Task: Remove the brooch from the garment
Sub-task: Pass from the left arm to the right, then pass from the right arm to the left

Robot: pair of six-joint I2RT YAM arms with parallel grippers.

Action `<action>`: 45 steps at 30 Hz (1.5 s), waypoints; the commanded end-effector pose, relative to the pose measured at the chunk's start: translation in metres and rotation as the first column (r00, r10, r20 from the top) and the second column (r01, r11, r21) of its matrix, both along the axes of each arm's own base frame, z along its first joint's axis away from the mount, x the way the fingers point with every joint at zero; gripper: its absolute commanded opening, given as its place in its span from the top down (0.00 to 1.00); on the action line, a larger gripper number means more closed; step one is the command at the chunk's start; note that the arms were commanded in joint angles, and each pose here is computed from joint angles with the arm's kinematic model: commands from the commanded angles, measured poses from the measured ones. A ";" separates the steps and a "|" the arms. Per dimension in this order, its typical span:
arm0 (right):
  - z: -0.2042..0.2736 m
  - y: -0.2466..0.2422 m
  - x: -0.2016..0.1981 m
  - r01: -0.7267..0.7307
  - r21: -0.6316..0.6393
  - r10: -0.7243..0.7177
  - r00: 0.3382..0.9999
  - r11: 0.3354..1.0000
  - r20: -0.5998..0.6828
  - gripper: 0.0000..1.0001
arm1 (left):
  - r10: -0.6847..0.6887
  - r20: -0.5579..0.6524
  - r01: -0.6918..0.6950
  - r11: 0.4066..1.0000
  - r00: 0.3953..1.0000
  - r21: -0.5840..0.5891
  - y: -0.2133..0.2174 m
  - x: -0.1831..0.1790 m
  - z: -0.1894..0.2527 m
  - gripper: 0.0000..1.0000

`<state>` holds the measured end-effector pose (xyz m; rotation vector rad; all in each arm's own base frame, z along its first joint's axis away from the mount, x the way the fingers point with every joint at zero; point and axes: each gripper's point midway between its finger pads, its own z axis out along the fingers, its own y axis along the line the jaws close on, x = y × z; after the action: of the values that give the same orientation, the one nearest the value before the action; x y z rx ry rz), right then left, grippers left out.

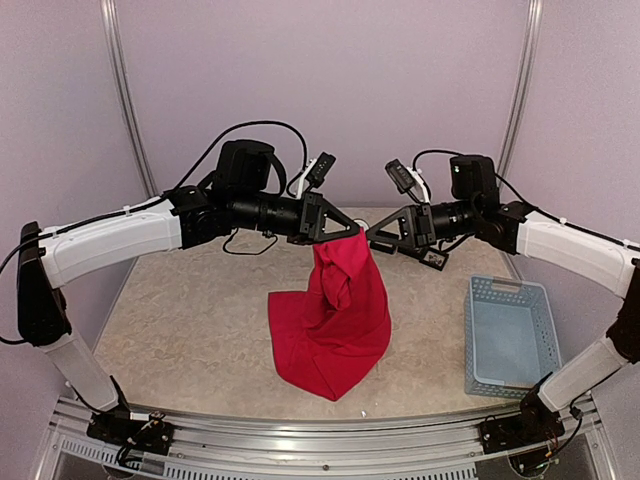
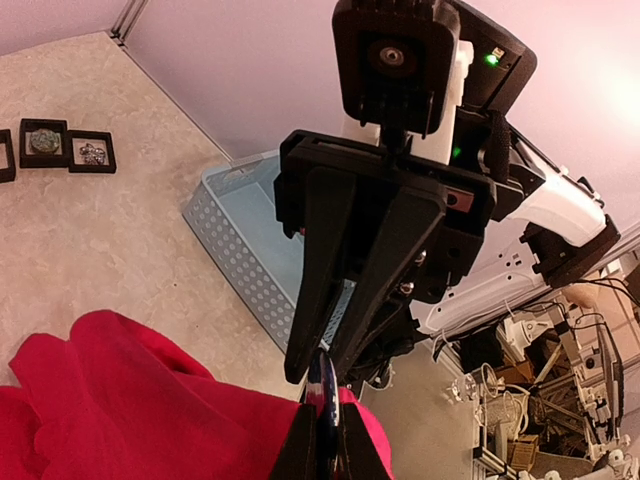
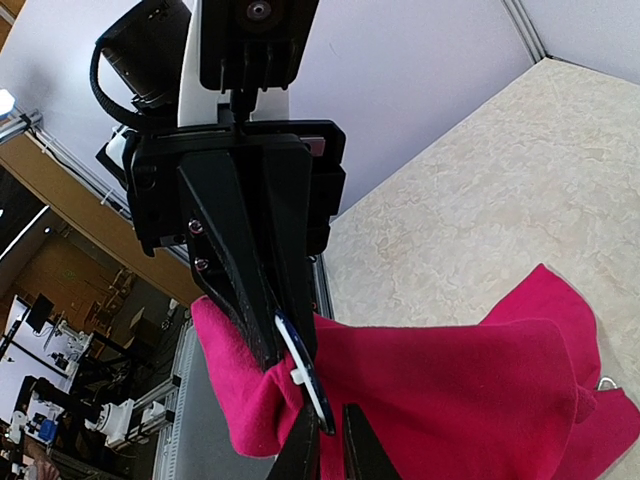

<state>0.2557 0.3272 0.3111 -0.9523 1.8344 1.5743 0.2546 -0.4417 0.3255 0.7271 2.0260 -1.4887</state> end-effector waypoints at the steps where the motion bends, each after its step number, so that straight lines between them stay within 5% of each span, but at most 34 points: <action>1: 0.010 0.002 0.004 -0.009 0.033 0.009 1.000 0.999 0.012 0.88 | -0.022 0.016 0.023 0.999 1.000 -0.038 -0.002 -0.004 0.012 1.00; 9: 0.014 0.003 0.004 -0.017 0.046 0.016 1.000 0.999 0.025 1.00 | -0.021 0.012 0.021 0.999 1.000 -0.034 -0.002 -0.004 0.010 1.00; 17: 0.020 0.003 0.007 0.004 0.049 -0.007 0.998 0.999 0.054 1.00 | -0.015 0.006 0.016 1.000 1.000 -0.027 -0.001 -0.004 0.007 0.97; 18: 0.021 0.001 0.009 0.028 0.043 -0.031 0.997 0.999 0.067 1.00 | -0.009 0.005 0.010 1.000 1.000 -0.024 -0.001 -0.003 0.007 0.88; 21: 0.028 -0.006 0.019 0.125 0.005 -0.125 0.983 0.992 0.138 1.00 | 0.026 0.002 -0.026 1.000 1.000 -0.003 0.002 0.001 0.001 0.32; 24: 0.030 -0.013 0.028 0.201 -0.042 -0.188 0.959 0.979 0.213 1.00 | 0.052 0.004 -0.052 0.999 0.999 0.009 0.006 0.003 -0.003 0.13; 31: 0.031 -0.017 0.030 0.221 -0.074 -0.198 0.949 0.972 0.245 1.00 | 0.084 0.002 -0.084 0.996 0.996 0.041 0.006 0.007 -0.013 0.13; 45: 0.046 -0.020 0.027 0.248 -0.005 -0.237 0.934 0.969 0.268 1.00 | 0.131 0.022 -0.131 0.991 0.991 -0.008 0.013 0.015 0.002 0.49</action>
<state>0.2853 0.3133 0.3265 -0.9043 1.8403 1.2243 0.2679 -0.4356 0.3078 0.6171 2.0774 -1.3994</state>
